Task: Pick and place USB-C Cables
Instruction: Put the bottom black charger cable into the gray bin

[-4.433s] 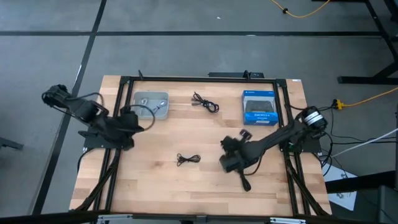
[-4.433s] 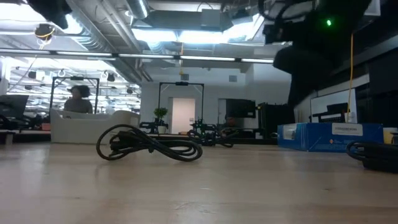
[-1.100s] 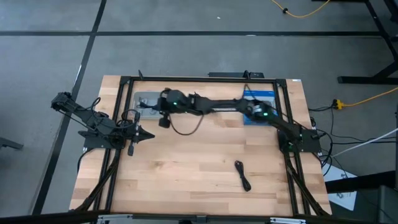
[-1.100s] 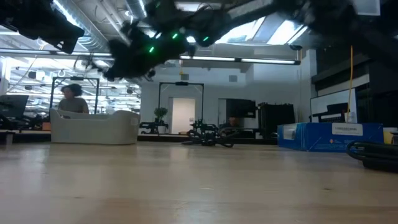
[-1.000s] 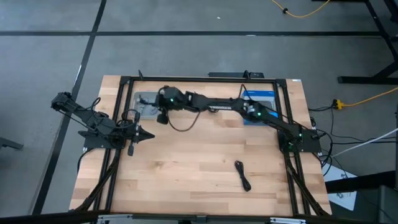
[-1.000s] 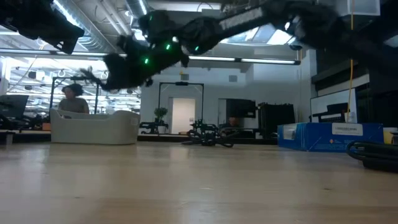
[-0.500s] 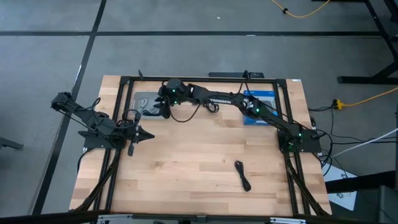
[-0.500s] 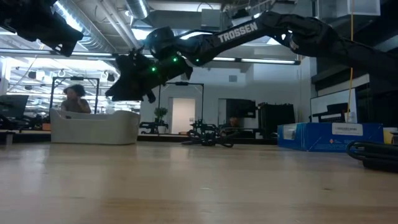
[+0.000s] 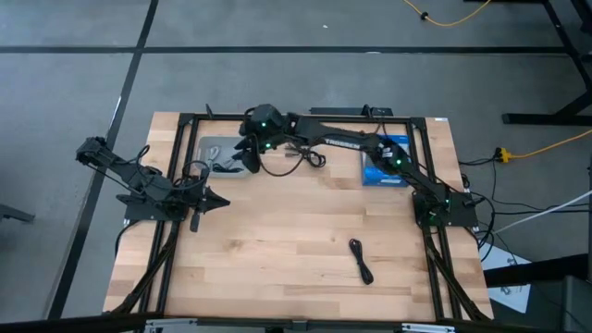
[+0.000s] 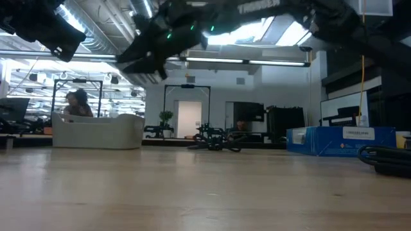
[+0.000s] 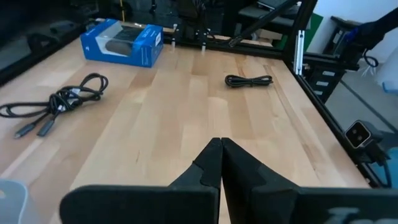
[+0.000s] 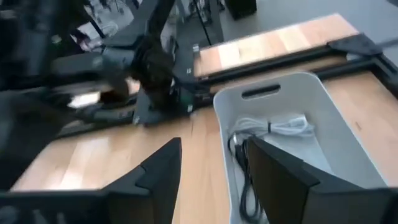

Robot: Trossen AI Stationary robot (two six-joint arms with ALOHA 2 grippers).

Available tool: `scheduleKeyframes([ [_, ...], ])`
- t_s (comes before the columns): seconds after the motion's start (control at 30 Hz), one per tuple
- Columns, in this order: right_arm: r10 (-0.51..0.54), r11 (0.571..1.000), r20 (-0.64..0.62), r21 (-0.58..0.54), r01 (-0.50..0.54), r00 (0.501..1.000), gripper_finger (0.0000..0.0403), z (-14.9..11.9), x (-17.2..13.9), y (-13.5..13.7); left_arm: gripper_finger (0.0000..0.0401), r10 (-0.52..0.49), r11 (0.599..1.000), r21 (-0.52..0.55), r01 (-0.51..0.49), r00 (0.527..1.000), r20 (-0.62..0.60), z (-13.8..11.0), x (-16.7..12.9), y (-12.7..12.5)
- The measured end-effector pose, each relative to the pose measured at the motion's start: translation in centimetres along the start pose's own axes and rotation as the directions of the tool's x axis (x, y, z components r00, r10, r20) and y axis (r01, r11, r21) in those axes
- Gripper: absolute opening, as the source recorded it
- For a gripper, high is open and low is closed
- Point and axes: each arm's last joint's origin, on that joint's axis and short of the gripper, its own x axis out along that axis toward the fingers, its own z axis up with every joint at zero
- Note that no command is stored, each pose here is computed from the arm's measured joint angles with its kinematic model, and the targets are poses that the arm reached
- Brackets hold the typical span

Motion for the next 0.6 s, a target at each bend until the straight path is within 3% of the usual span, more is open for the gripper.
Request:
scheduleKeyframes([
  [0.23, -0.062, 0.998, -0.278, -0.025, 0.057, 0.959, 0.0188, -0.4, -4.0, 3.5, 0.0000, 0.000, 1.000, -0.024, 0.000, 1.000, 0.001, 0.0, 0.0, 0.0],
  [0.4, -0.178, 0.984, -0.464, -0.090, 0.154, 0.867, 0.0188, -1.6, -6.4, 6.2, 0.0000, 0.000, 1.000, -0.024, 0.000, 1.000, 0.001, 0.0, 0.0, 0.0],
  [0.6, -0.325, 0.946, -0.572, -0.211, 0.248, 0.753, 0.0188, -3.1, -7.3, 8.4, 0.0000, 0.001, 1.000, -0.026, -0.001, 1.000, 0.001, 0.0, 0.0, 0.0],
])
